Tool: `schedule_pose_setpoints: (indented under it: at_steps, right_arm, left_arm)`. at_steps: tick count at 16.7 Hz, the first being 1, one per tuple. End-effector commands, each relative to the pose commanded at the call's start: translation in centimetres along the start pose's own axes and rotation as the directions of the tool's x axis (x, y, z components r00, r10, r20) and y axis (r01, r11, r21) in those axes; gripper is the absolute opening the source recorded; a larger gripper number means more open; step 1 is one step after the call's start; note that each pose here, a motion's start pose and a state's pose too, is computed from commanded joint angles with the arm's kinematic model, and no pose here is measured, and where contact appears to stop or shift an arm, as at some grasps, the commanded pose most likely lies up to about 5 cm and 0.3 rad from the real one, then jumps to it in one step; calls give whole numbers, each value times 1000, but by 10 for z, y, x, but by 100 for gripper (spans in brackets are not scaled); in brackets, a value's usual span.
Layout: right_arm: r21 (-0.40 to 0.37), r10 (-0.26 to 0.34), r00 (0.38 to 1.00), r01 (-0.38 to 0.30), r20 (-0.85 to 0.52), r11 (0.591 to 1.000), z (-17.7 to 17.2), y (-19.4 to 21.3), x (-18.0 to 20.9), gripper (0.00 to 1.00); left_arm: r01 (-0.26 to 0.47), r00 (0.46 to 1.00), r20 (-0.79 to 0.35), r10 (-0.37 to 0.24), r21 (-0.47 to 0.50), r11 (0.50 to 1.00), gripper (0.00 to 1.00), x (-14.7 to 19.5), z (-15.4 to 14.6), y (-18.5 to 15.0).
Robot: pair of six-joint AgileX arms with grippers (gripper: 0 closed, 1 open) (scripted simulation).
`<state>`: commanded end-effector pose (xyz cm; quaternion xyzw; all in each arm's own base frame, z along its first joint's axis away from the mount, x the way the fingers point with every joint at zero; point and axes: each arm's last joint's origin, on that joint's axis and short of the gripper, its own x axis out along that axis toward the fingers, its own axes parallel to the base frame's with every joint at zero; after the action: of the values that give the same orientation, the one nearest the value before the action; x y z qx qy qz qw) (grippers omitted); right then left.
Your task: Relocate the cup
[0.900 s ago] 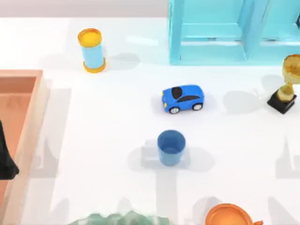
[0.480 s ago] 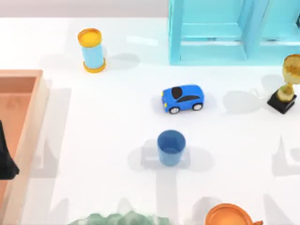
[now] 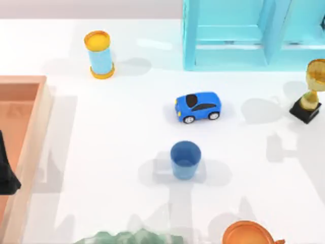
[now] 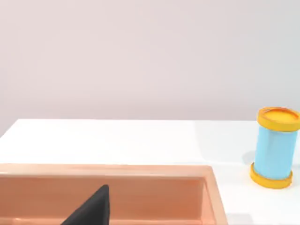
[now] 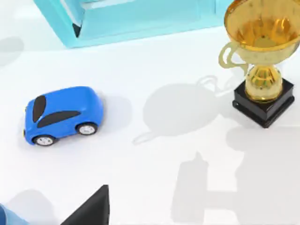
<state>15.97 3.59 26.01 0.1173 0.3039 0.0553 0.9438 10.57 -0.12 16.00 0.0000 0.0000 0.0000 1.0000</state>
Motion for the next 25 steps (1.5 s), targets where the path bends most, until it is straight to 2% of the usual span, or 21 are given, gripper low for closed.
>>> schedule_pose_setpoints:
  at_steps: [2, 5, 8, 11, 14, 17, 19, 25]
  right_arm:
    - [29, -1, 989, 6, -147, 1000, 25, 21, 13, 100]
    - [42, -23, 933, 41, -358, 998, 54, 59, 44, 100]
    - [16, -68, 843, 91, -533, 996, 68, 103, 82, 100]
    - [-42, -130, 738, 137, -662, 990, 64, 145, 122, 100]
    - [-111, -194, 644, 167, -740, 980, 49, 181, 154, 100]
    - [-165, -241, 579, 181, -779, 970, 33, 205, 173, 100]
    - [-181, -254, 562, 183, -787, 966, 28, 211, 178, 100]
    - [-179, -254, 562, 185, -788, 966, 28, 210, 180, 100]
  left_arm:
    - [0, 1000, 0, 0, 0, 1000, 100, 0, 0, 0]
    - [0, 1000, 0, 0, 0, 1000, 100, 0, 0, 0]
    - [0, 1000, 0, 0, 0, 1000, 100, 0, 0, 0]
    - [0, 1000, 0, 0, 0, 1000, 100, 0, 0, 0]
    - [0, 1000, 0, 0, 0, 1000, 100, 0, 0, 0]
    - [0, 1000, 0, 0, 0, 1000, 100, 0, 0, 0]
    - [0, 1000, 0, 0, 0, 1000, 100, 0, 0, 0]
    - [0, 1000, 0, 0, 0, 1000, 100, 0, 0, 0]
